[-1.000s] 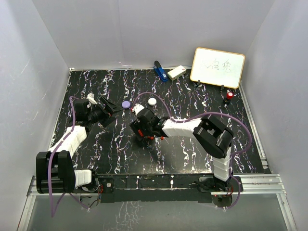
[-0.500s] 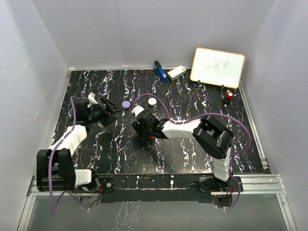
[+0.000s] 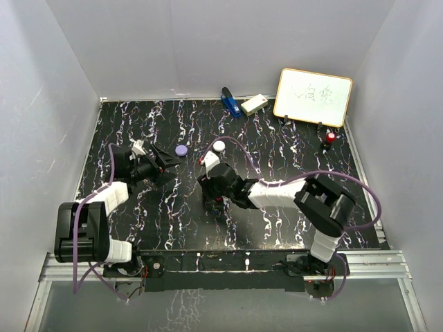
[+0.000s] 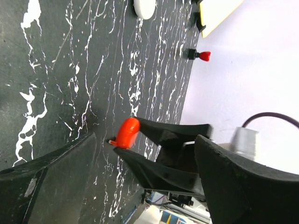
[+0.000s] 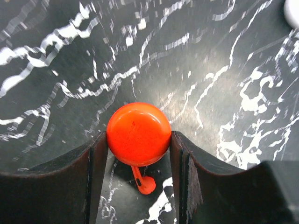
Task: Insert the wireless bluetooth earbuds into the charging case
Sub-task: Pick up the charging case at the center of the board.
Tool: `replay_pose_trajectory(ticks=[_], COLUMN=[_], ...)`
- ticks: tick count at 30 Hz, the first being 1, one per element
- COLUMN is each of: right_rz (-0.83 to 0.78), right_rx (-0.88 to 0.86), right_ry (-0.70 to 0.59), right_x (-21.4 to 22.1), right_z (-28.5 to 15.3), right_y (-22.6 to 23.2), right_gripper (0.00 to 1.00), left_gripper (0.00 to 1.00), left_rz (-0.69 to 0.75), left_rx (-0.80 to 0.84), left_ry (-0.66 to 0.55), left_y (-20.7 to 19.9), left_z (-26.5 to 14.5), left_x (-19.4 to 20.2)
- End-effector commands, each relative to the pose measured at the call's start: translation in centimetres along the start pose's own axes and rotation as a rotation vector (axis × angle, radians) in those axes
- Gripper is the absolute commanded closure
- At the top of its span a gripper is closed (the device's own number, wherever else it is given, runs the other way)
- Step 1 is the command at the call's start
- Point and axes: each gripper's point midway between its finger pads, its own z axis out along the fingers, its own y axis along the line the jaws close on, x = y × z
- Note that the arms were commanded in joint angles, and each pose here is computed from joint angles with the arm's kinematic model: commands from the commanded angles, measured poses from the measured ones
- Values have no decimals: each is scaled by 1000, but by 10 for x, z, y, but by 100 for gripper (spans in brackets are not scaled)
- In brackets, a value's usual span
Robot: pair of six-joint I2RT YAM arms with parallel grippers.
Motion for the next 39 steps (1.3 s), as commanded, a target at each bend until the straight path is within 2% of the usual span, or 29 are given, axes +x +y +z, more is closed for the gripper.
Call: replay_pose_trajectory(ticks=[1,13,22,32,39], right_rz=[32,58,100,113,113], right_rx=[-30,-139,-178,-215,-243], right_ry=[-281,-334,-345,-351,-354], right_x=[-89,-127,-141,-147,-148], right_z=[-24,-45,-49,-52,-56], right_y=[6,16,8,8,12], right_gripper=[77,78,79,80,80], left_gripper=[17,35,42,63,65], left_rz=[12,73,112,117,124], left_rx=[89,258,301,309,323], left_ry=[65,174,209,215,226], left_y=[-17,-51,-62,-62,-65], left_z=[5,24,24,28,34], left_x=[14,47,59,62,64])
